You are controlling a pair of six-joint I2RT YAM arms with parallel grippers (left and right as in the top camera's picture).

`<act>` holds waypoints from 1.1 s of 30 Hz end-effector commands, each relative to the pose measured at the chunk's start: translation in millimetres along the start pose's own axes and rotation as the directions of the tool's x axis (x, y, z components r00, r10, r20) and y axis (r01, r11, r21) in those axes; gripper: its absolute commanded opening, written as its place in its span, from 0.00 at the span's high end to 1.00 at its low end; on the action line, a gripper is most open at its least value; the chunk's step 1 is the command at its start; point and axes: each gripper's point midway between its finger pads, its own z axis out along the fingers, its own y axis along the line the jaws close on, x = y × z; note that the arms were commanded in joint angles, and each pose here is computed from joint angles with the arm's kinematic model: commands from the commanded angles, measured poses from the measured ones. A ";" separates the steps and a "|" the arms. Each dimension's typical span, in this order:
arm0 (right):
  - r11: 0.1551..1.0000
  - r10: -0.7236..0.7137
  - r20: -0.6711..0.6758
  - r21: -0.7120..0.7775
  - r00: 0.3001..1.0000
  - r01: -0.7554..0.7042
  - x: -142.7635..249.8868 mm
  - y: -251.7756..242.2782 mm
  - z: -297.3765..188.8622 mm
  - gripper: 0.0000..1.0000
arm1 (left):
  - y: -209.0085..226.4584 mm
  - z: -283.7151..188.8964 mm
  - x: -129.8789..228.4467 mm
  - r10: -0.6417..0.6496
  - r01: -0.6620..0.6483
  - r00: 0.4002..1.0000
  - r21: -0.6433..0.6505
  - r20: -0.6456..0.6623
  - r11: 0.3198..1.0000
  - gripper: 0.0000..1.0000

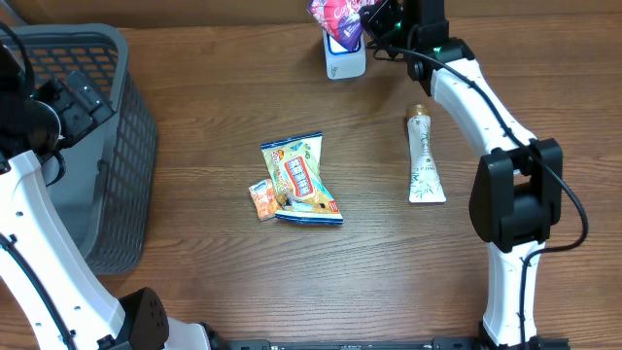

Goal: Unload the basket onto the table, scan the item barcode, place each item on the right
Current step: 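Lift the purple-red bag past the white scanner and carry it off right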

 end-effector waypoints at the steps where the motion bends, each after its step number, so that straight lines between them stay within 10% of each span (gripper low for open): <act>1: 0.999 0.053 -0.002 0.010 0.999 -0.053 0.2 -12.6 14.1 0.96 | 1.4 3.3 -0.1 0.015 -0.015 1.000 -0.012 -0.006 1.000 0.00; 18: 0.997 -0.058 0.004 0.052 0.998 0.057 -14.6 14.1 -4.7 0.96 | 1.4 3.3 -0.1 0.015 -0.015 1.000 -0.012 -0.006 1.000 0.00; 25: 0.993 0.004 0.060 0.118 0.998 -0.011 -79.0 19.6 -69.5 0.96 | 1.4 3.3 -0.1 0.015 -0.015 1.000 -0.012 -0.006 1.000 0.00; 33: 0.842 0.225 0.236 0.442 0.945 -0.311 -184.4 -133.4 -215.4 0.96 | 1.4 3.3 -0.1 0.015 -0.015 1.000 -0.012 -0.006 1.000 0.00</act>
